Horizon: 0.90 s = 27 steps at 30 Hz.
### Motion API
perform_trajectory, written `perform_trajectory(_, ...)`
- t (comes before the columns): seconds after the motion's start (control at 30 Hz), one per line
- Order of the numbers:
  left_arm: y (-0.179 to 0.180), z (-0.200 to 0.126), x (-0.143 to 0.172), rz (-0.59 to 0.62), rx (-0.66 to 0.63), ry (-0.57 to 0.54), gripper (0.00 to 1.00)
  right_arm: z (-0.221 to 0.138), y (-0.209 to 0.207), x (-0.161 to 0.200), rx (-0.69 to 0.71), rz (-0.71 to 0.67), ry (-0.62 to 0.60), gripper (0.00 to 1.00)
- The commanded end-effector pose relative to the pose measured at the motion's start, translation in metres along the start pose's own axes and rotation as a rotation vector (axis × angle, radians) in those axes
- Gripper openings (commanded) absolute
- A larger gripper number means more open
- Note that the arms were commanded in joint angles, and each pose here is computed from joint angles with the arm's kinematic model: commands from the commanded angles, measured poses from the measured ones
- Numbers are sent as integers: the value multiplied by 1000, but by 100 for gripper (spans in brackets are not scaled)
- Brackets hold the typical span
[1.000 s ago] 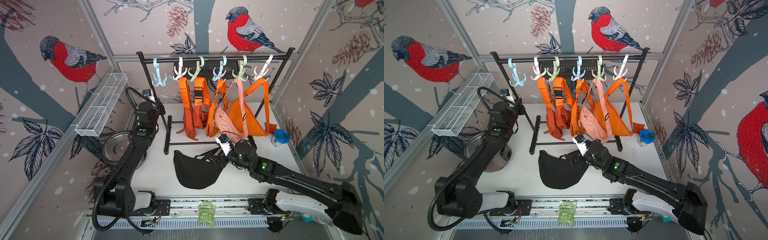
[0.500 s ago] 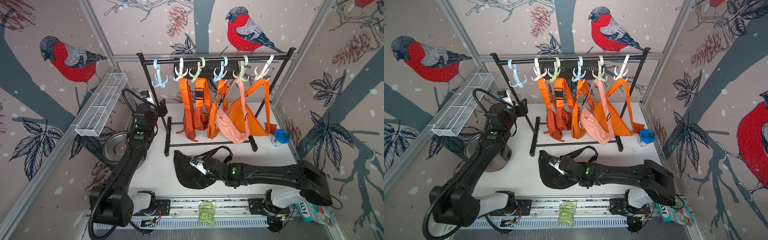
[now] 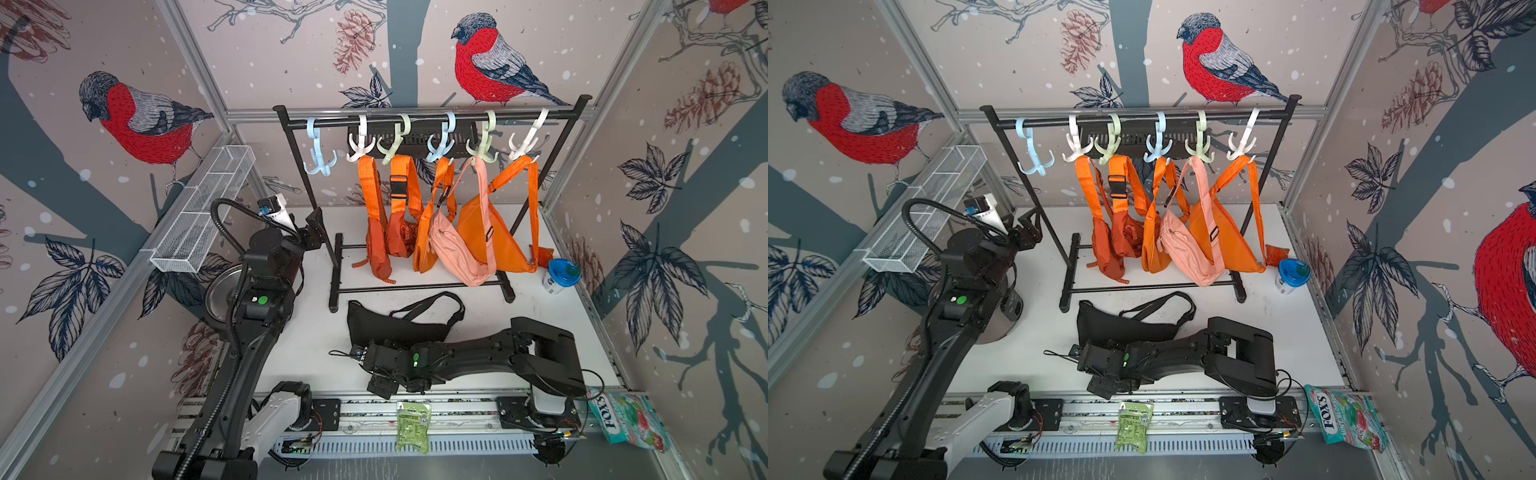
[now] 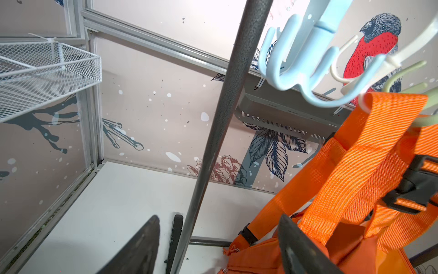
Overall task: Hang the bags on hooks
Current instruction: Adjust the clothesline at the center of the board, then pick up the bag from the center of the board.
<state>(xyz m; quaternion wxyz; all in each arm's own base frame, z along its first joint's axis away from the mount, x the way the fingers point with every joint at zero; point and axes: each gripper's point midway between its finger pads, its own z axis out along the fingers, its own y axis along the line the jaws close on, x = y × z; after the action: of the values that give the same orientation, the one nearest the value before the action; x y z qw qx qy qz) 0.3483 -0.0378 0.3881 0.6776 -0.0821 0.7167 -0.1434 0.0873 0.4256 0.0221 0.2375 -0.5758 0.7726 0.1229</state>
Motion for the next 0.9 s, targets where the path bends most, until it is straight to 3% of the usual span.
perform_trajectory(0.0,0,-9,6,-10,5,25,77,5,-1,7,10,-3,41,79)
perform_trajectory(0.13,-3,-18,0,-11,21,11,77,10,1,14,-2,6,65,63)
perform_trajectory(0.33,-13,-31,-8,-8,68,-4,78,16,3,25,-31,33,95,30)
perform_trajectory(0.47,-19,-43,-13,11,97,-9,78,1,0,12,-56,63,30,8)
perform_trajectory(0.57,-27,-49,-6,13,148,27,79,-23,-10,-9,-89,113,-79,5)
perform_trajectory(0.87,-61,-74,-23,-35,323,17,79,-120,-62,-64,-131,225,-441,3)
